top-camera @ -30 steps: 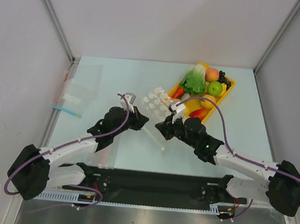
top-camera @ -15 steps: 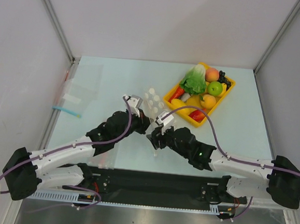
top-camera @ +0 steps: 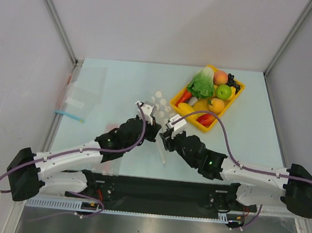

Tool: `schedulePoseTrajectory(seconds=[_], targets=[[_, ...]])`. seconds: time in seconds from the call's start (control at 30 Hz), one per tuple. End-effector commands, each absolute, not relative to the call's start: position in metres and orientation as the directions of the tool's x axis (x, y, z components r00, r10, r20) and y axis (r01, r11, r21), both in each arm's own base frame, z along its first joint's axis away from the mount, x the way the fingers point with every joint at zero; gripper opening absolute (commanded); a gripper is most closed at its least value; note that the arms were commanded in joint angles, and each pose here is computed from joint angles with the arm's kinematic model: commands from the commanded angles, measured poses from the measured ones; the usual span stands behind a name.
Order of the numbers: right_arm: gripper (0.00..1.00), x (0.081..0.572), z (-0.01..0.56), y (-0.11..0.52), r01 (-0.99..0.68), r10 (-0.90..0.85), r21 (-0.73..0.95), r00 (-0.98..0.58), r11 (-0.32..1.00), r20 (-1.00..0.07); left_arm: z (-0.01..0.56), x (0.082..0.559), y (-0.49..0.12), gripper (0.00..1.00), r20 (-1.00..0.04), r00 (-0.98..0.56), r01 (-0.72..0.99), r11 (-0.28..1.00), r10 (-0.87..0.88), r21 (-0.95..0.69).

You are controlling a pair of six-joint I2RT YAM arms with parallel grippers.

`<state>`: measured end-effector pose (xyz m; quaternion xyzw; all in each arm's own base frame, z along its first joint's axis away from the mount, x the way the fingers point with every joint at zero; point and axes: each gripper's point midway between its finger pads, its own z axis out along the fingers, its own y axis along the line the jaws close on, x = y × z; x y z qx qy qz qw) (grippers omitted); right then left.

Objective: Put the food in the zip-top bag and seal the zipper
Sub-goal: Open the zipper of the food storage bag.

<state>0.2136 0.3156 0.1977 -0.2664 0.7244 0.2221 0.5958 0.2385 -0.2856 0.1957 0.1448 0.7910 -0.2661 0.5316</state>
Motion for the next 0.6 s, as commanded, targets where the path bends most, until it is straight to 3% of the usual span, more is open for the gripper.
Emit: schedulePoseTrajectory(seconds=[0.0, 0.1, 0.13, 0.3, 0.43, 0.57], targets=[[0.43, 0.224, 0.224, 0.307, -0.584, -0.041, 0.028, -0.105, 0.811, -0.994, 0.216, 0.244, -0.288, 0.00, -0.936, -0.346, 0.506, 0.827, -0.066, -0.246], [0.38, 0.229, 0.223, 0.302, -0.547, -0.037, 0.030, -0.111, 0.837, -0.993, 0.217, 0.241, -0.292, 0.00, -0.934, -0.353, 0.527, 0.811, -0.064, -0.255], [0.32, 0.230, 0.223, 0.301, -0.536, -0.035, 0.031, -0.113, 0.844, -0.993, 0.218, 0.240, -0.293, 0.00, -0.934, -0.352, 0.532, 0.808, -0.063, -0.255], [0.18, 0.230, 0.228, 0.294, -0.519, -0.002, 0.053, -0.105, 0.853, -0.994, 0.211, 0.239, -0.299, 0.02, -0.928, -0.372, 0.538, 0.811, -0.016, -0.230], [0.04, 0.230, 0.232, 0.289, -0.507, 0.029, 0.077, -0.102, 0.858, -0.994, 0.208, 0.241, -0.305, 0.19, -0.928, -0.371, 0.522, 0.831, 0.018, -0.192], [0.00, 0.227, 0.235, 0.289, -0.514, 0.053, 0.101, -0.108, 0.852, -0.993, 0.197, 0.243, -0.307, 0.26, -0.917, -0.393, 0.507, 0.847, 0.062, -0.160]])
